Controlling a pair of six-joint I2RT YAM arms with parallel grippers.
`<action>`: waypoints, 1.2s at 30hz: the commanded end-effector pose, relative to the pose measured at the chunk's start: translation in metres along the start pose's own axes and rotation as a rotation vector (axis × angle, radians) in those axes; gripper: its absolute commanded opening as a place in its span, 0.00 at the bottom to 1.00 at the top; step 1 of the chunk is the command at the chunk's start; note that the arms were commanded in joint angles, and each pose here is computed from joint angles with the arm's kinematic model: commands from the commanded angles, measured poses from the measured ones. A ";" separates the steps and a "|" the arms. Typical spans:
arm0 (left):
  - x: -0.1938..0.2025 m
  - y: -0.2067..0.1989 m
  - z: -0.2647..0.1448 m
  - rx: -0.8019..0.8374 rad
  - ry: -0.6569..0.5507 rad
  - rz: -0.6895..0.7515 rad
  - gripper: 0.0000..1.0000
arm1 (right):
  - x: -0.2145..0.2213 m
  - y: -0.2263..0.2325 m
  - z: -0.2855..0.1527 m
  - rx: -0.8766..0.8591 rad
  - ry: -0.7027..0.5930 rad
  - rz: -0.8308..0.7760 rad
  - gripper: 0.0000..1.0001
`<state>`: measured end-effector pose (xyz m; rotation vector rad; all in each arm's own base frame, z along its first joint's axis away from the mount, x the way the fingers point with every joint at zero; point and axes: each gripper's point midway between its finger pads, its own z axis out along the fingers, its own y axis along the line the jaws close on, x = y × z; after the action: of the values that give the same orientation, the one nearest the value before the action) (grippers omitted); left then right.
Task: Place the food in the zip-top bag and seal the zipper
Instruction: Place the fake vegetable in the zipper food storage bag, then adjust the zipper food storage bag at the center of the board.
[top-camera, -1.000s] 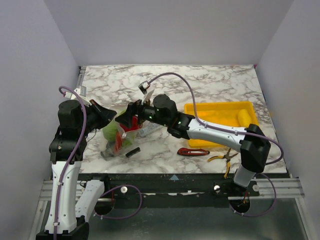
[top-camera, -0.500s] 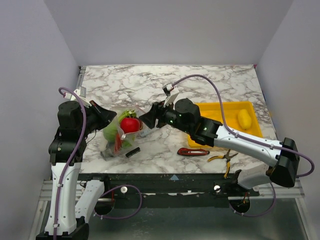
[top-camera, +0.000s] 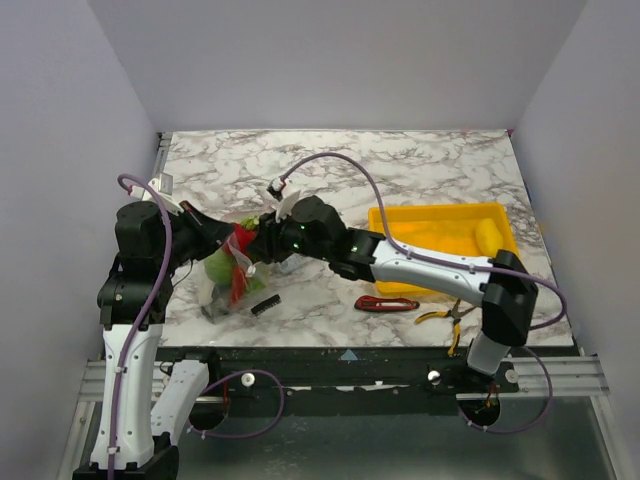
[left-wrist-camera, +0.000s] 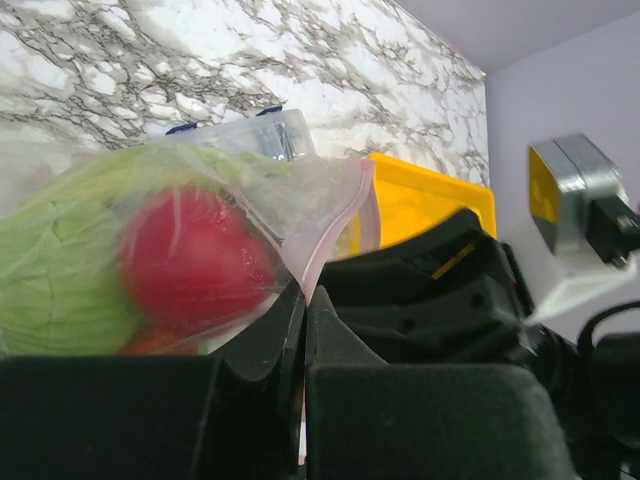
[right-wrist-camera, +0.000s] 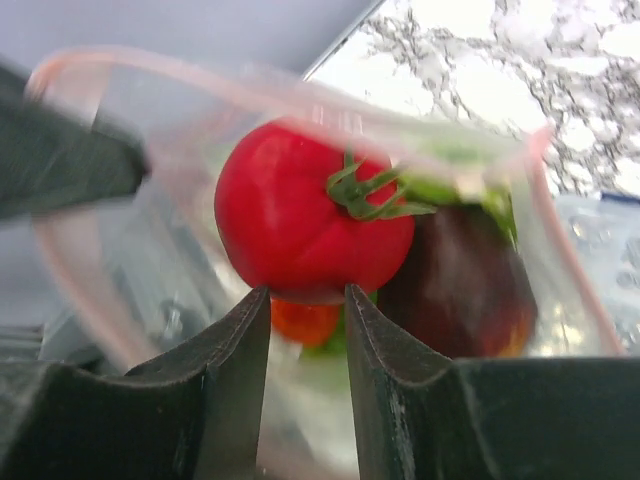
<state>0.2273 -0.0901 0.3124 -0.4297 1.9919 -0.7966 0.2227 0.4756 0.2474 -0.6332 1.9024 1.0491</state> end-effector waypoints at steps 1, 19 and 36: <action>-0.012 -0.027 -0.009 0.103 -0.037 0.009 0.00 | -0.030 0.018 0.040 -0.040 -0.069 0.019 0.38; -0.037 0.003 -0.017 -0.085 -0.197 -0.033 0.00 | -0.060 0.034 -0.051 0.000 -0.098 -0.078 0.78; -0.056 0.001 -0.016 -0.154 -0.249 -0.334 0.00 | -0.024 0.053 -0.036 0.038 -0.416 -0.212 0.76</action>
<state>0.2366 -0.0510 0.3269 -0.8207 1.8845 -0.6608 0.1504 0.4609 0.2623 -0.7254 1.6079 0.9883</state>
